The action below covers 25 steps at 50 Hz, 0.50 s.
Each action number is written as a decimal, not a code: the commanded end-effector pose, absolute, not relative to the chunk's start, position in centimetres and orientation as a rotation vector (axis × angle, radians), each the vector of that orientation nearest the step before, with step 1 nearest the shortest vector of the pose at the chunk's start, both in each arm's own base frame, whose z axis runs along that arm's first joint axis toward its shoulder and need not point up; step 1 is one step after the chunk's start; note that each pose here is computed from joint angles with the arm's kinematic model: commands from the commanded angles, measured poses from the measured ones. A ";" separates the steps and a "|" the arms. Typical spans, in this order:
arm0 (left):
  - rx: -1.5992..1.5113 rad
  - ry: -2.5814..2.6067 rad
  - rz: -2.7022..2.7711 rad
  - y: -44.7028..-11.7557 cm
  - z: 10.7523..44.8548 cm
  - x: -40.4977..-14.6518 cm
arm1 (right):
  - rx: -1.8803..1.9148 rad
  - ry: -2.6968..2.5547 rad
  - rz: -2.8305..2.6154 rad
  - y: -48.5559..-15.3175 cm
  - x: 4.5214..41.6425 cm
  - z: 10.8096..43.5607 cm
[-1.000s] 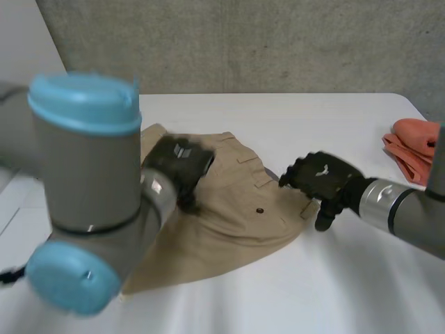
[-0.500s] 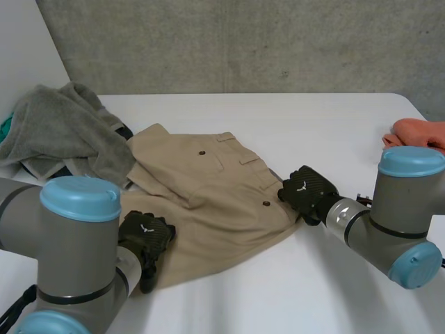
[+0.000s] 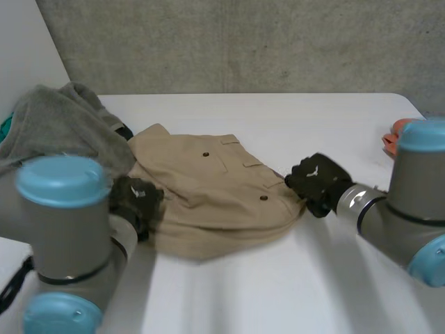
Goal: Fold the laundry.
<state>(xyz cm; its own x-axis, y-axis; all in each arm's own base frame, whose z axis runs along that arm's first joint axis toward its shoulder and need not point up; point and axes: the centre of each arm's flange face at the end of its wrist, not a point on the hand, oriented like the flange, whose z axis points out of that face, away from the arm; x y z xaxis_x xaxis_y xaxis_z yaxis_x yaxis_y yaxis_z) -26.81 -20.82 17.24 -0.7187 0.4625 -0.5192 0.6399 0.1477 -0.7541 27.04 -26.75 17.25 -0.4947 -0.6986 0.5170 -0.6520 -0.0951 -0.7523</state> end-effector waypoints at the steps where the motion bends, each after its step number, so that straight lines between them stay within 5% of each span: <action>1: 0.950 2.076 -2.072 -20.9 29.6 -26.0 | -1.368 2.064 -1.832 -26.8 26.0 25.8; 6: 0.805 1.836 -2.439 -19.3 39.5 -24.7 | -1.091 1.954 -2.049 -27.4 25.1 33.7; 13: 0.594 1.565 -2.765 -16.9 49.0 -23.0 | -0.738 1.724 -2.306 -27.1 23.3 43.2; 19: 0.514 1.496 -2.844 -17.5 52.1 -22.8 | -0.604 1.601 -2.425 -27.9 22.2 47.1; 25: 0.520 1.587 -2.826 -21.7 51.0 -24.3 | -0.570 1.628 -2.419 -30.2 23.9 46.0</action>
